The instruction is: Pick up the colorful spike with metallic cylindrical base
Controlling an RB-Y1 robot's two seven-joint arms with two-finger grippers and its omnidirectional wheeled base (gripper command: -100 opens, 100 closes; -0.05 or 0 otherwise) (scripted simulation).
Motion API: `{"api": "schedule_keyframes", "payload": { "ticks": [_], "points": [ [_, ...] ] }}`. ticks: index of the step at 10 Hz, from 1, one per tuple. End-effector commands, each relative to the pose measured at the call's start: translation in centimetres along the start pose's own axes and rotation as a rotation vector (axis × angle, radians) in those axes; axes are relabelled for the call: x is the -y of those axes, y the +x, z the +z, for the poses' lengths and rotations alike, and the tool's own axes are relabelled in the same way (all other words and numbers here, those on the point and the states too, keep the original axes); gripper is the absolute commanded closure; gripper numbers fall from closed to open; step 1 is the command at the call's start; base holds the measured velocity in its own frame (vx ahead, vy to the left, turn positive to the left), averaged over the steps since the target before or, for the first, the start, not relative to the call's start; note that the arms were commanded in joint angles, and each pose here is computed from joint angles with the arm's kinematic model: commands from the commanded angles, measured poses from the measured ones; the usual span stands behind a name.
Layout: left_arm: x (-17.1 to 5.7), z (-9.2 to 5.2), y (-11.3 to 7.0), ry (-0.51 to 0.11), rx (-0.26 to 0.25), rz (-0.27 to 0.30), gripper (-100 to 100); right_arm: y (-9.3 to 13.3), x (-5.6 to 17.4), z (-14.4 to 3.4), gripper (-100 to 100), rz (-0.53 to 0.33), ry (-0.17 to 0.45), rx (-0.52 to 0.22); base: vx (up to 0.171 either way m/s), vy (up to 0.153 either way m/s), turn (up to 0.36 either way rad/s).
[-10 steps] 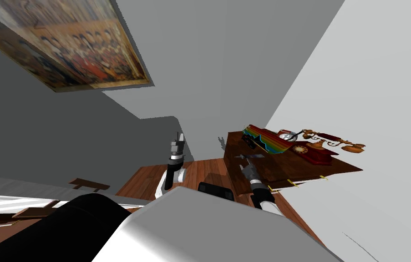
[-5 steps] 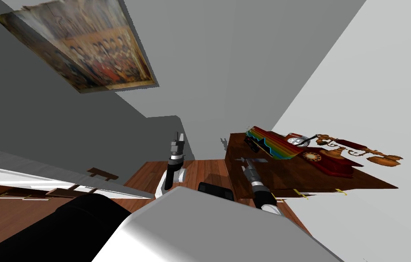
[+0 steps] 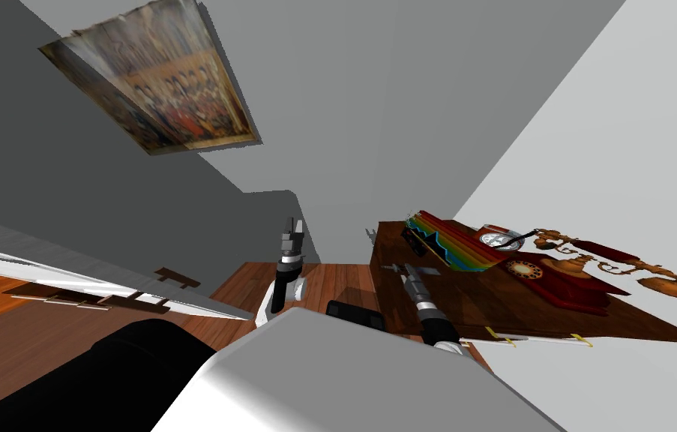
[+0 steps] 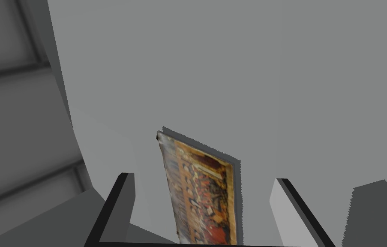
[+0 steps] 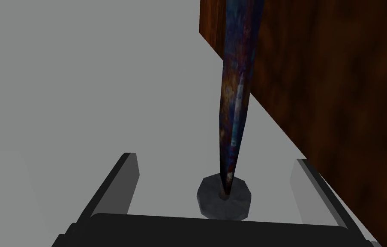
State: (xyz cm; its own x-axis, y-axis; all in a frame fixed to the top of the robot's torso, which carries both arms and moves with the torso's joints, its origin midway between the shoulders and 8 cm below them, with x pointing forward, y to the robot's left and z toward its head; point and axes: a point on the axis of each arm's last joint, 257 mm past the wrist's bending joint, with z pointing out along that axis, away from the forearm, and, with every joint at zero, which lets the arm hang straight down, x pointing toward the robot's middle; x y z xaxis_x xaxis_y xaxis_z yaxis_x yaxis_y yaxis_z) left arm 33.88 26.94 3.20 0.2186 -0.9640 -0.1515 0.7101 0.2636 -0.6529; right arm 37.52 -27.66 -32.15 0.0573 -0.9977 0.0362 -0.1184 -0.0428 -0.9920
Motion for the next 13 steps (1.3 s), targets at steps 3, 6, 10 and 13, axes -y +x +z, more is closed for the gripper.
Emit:
{"api": "schedule_keyframes", "payload": {
  "ticks": [3,6,10,13],
  "points": [
    [0.0,0.0,0.0,0.000,0.000,0.000,0,-0.1,0.1,0.0,100,0.002,0.001,0.001,0.000,-0.002,0.002],
    [0.0,0.0,0.0,0.000,0.000,0.000,0,-0.1,0.2,0.1,100,0.002,0.004,0.002,0.000,0.000,0.000],
    [0.0,0.0,0.0,0.000,0.000,0.000,0,-1.8,0.1,-0.1,-100,0.049,0.001,0.015,-0.075,0.015,-0.022],
    [0.0,0.0,0.0,0.000,0.000,0.000,0,-4.1,0.0,-0.4,-100,0.115,-0.005,0.035,-0.201,0.023,-0.055]
  ]
}}
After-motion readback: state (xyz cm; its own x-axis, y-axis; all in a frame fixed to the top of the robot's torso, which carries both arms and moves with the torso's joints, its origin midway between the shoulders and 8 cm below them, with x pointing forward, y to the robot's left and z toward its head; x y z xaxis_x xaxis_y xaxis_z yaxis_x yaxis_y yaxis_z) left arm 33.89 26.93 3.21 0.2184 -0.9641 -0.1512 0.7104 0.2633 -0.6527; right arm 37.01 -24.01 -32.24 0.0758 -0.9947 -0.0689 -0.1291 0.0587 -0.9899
